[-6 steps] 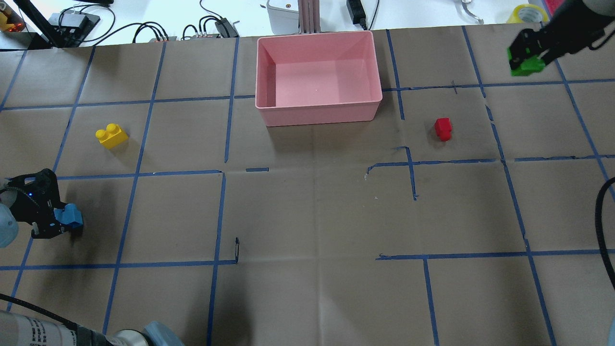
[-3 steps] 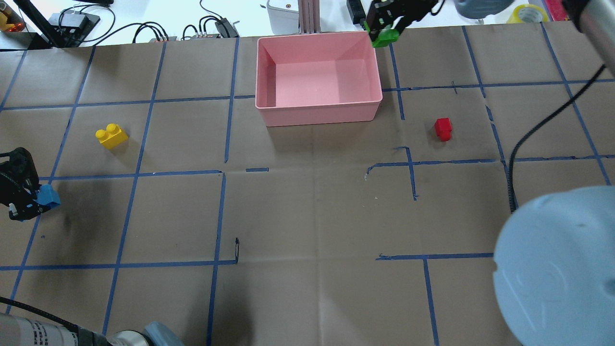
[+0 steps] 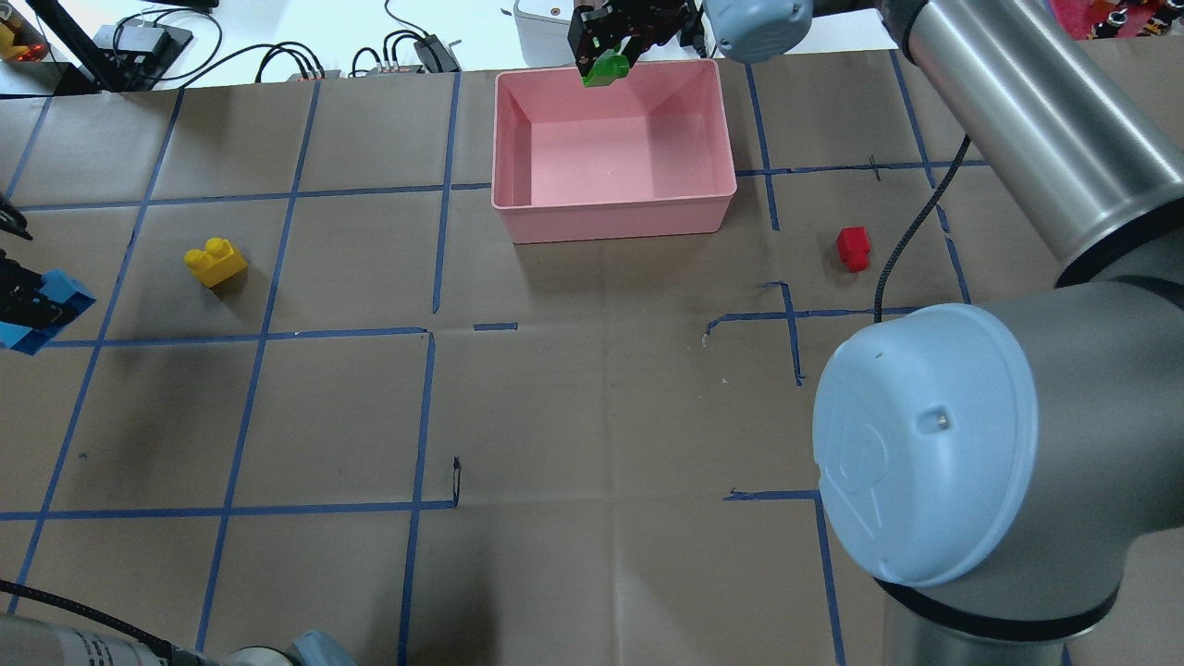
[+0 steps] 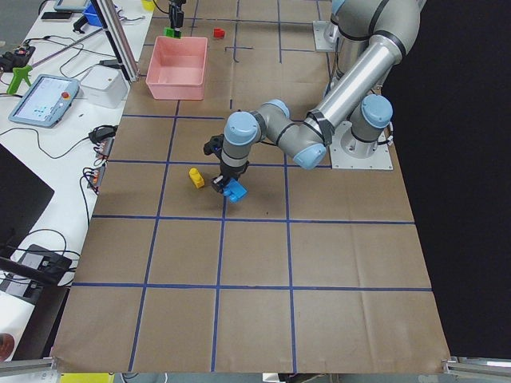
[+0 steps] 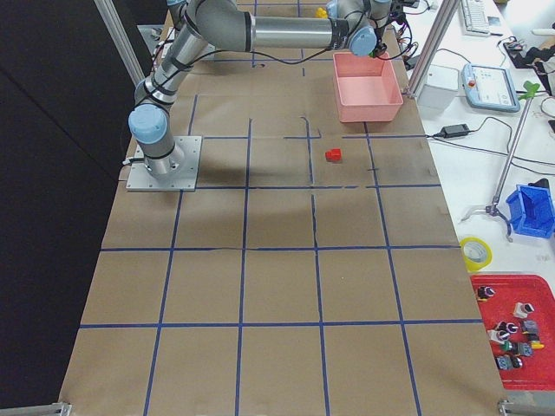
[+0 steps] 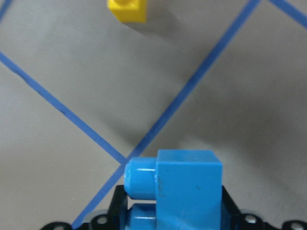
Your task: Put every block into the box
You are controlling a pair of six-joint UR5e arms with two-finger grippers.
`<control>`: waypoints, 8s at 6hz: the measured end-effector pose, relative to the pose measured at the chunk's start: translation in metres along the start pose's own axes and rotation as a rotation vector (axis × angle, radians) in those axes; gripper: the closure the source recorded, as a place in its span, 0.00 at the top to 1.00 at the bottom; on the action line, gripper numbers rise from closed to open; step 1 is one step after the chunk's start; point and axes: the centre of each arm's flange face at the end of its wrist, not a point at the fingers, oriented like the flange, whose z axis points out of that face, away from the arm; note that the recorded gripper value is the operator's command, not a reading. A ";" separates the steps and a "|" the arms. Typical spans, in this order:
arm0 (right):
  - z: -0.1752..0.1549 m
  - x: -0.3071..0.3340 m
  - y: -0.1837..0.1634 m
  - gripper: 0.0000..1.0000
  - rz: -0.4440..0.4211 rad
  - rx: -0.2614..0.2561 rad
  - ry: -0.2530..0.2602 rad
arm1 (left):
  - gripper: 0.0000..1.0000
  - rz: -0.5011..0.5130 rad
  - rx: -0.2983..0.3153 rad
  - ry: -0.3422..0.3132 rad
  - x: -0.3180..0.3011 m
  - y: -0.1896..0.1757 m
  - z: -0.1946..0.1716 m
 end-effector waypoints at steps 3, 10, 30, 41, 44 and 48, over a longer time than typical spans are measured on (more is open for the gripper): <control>0.002 0.001 0.008 1.00 0.008 -0.051 -0.008 | 0.10 -0.382 -0.018 0.066 0.032 -0.124 -0.089; -0.165 0.150 0.119 0.93 0.031 -0.190 0.314 | 0.10 -0.717 -0.031 0.061 0.204 -0.442 -0.049; 0.034 0.223 0.299 0.08 0.354 -0.019 0.380 | 0.98 -0.274 -0.165 0.006 -0.036 -0.209 -0.035; 0.010 0.002 0.021 0.16 0.440 -0.066 0.153 | 0.97 0.348 -0.120 0.006 -0.008 -0.137 0.154; 0.027 -0.009 0.012 1.00 0.395 0.026 0.139 | 0.48 0.348 -0.115 0.031 -0.006 -0.138 0.174; 0.027 -0.005 0.010 1.00 0.336 0.055 0.146 | 0.00 0.322 -0.122 0.008 -0.014 -0.137 0.160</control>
